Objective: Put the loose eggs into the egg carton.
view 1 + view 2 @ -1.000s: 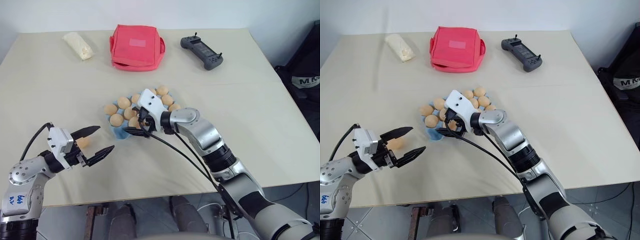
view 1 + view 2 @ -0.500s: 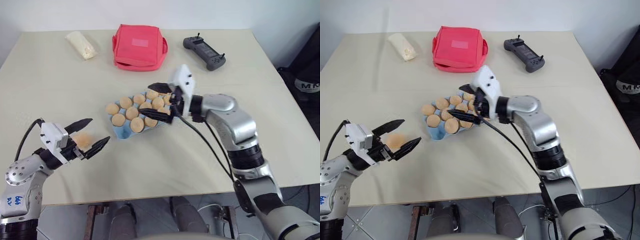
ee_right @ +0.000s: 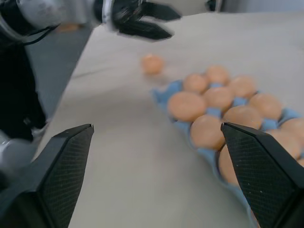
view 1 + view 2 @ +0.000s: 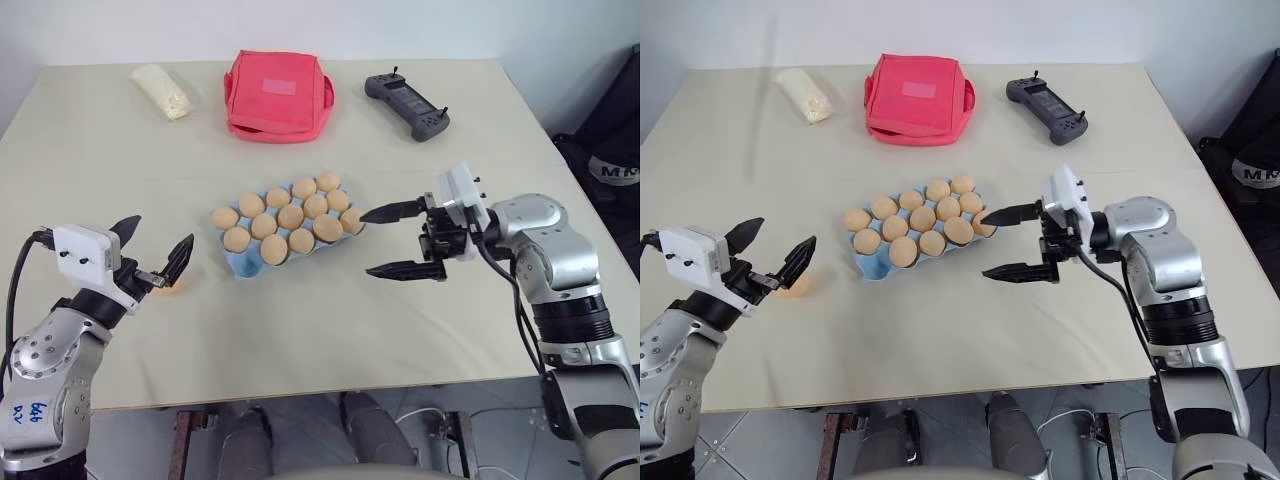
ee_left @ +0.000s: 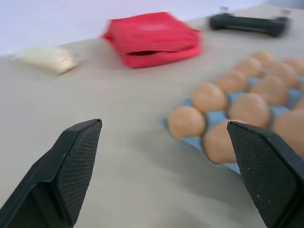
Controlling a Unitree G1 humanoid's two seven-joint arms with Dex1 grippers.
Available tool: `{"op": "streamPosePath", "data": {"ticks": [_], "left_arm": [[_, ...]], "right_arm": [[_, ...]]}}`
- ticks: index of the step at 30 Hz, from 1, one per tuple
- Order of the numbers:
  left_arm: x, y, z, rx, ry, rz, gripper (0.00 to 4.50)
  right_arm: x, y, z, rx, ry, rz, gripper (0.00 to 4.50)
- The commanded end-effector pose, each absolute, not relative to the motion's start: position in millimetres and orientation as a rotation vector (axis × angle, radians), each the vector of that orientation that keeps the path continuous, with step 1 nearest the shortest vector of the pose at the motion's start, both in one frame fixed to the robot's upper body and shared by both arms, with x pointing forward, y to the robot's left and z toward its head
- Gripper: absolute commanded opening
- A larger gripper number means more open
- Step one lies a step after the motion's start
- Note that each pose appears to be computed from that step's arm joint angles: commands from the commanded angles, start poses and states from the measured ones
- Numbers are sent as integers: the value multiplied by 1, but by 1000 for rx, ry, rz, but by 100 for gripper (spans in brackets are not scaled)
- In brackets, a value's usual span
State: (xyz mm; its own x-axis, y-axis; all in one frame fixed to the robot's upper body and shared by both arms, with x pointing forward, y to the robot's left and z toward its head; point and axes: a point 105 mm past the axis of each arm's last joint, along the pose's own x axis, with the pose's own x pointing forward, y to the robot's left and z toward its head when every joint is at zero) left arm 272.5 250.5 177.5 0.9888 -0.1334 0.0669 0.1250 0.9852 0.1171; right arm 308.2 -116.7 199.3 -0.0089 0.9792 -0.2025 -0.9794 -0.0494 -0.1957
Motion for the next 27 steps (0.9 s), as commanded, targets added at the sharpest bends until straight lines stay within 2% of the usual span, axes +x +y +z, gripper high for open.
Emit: {"op": "streamPosePath", "data": {"ticks": [1, 5, 10, 16, 27], "left_arm": [[263, 245, 185, 91, -68, -36, 450], [252, 245, 179, 24, -34, 96, 450], [250, 243, 158, -22, 96, 138, 450], [260, 248, 141, -23, 210, 135, 450], [277, 255, 127, 25, 306, 88, 450]], "right_arm": [[308, -119, 205, -366, 0, 1652, 449], [313, -118, 204, -360, 16, 1659, 449], [316, -114, 201, -346, 25, 1660, 449], [313, -111, 197, -330, 33, 1658, 449], [309, -117, 198, -323, 35, 1628, 449]]}}
